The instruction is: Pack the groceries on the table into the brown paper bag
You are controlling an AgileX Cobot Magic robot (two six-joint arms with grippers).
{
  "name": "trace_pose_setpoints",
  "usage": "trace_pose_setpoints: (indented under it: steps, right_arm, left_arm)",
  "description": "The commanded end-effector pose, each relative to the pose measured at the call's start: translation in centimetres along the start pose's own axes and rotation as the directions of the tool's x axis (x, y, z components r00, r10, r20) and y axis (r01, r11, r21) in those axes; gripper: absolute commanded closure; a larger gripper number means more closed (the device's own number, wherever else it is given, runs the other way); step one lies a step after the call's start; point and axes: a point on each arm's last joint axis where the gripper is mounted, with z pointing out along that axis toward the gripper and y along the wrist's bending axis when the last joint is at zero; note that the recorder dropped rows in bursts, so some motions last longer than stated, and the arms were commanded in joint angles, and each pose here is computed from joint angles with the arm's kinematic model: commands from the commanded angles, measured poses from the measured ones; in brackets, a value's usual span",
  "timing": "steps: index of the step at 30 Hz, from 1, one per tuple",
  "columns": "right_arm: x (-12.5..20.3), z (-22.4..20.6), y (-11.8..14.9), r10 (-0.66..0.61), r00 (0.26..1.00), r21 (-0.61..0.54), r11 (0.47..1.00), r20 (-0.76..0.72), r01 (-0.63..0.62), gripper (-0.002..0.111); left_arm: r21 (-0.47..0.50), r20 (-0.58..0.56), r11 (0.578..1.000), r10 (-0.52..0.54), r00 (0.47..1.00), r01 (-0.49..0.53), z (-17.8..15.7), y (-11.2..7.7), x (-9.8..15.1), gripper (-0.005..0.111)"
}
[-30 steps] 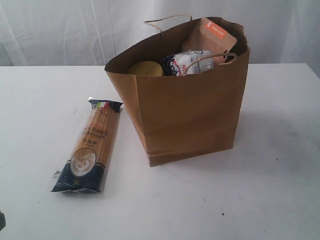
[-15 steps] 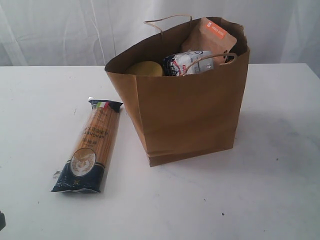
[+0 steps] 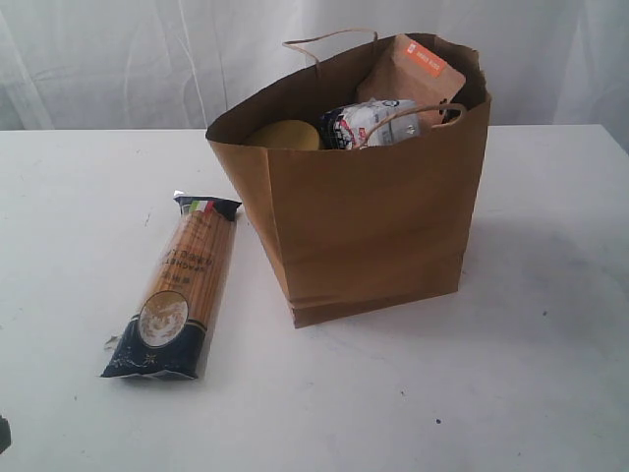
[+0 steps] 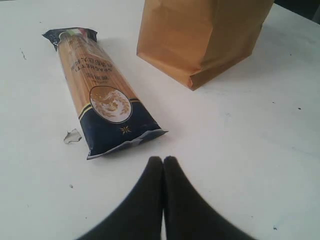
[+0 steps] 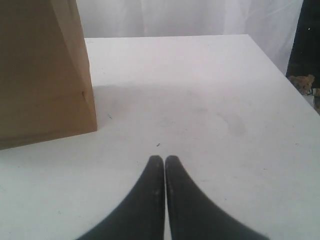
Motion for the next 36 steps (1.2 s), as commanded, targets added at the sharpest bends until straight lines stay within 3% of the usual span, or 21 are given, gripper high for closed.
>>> trace_pose_setpoints:
  steps: [1, 4, 8, 13, 19, 22, 26, 31, 33, 36]
  right_arm:
    - [0.1, 0.0, 0.0, -0.01, 1.0, 0.003, 1.0, 0.005, 0.01, 0.107]
    - [0.1, 0.0, 0.0, -0.01, 1.0, 0.003, 1.0, 0.005, 0.01, 0.107]
    - [0.1, 0.0, 0.0, -0.01, 1.0, 0.003, 1.0, 0.005, 0.01, 0.107]
    - [0.1, 0.0, 0.0, -0.01, 1.0, 0.003, 1.0, 0.005, 0.01, 0.107]
    - [0.1, 0.0, 0.0, -0.01, 1.0, 0.003, 1.0, 0.005, 0.01, 0.107]
    - [0.1, 0.0, 0.0, -0.01, 1.0, 0.003, 1.0, 0.005, 0.01, 0.107]
    - [0.1, 0.0, 0.0, -0.01, 1.0, 0.003, 1.0, 0.005, 0.01, 0.107]
    - [0.1, 0.0, 0.0, -0.01, 1.0, 0.003, 1.0, 0.005, 0.01, 0.107]
    - [0.1, 0.0, 0.0, -0.01, 1.0, 0.003, 1.0, 0.005, 0.01, 0.107]
    - [0.1, 0.0, 0.0, -0.01, 1.0, 0.003, 1.0, 0.005, 0.01, 0.107]
  left_arm:
    - [0.004, 0.001, 1.0, 0.0, 1.0, 0.0, 0.0, 0.0, 0.1, 0.107]
    - [0.004, 0.005, 1.0, 0.0, 1.0, 0.0, 0.0, 0.0, 0.1, 0.107]
    - [0.018, 0.204, 1.0, -0.012, 0.979, 0.009, -0.2, -0.1, -1.7, 0.107]
    - [0.107, 0.357, 0.972, -0.232, 0.905, 0.207, -0.6, -0.2, -3.3, 0.107]
    - [0.194, 0.441, 0.931, -0.363, 0.821, 0.308, -1.1, -0.2, -4.3, 0.107]
    - [0.209, 0.464, 0.928, -0.373, 0.803, 0.31, -1.3, -0.2, -4.5, 0.107]
    - [0.191, 0.382, 0.924, -0.382, 0.842, 0.332, -1.8, -0.6, -5.6, 0.107]
    - [0.079, 0.151, 0.97, -0.241, 0.959, 0.231, -3.7, -1.7, -9.4, 0.107]
    - [0.024, 0.046, 0.98, -0.2, 0.979, 0.199, -3.8, -1.9, -11.0, 0.107]
    - [-0.059, -0.025, 0.994, -0.092, 0.995, 0.09, -3.0, -1.6, -13.3, 0.107]
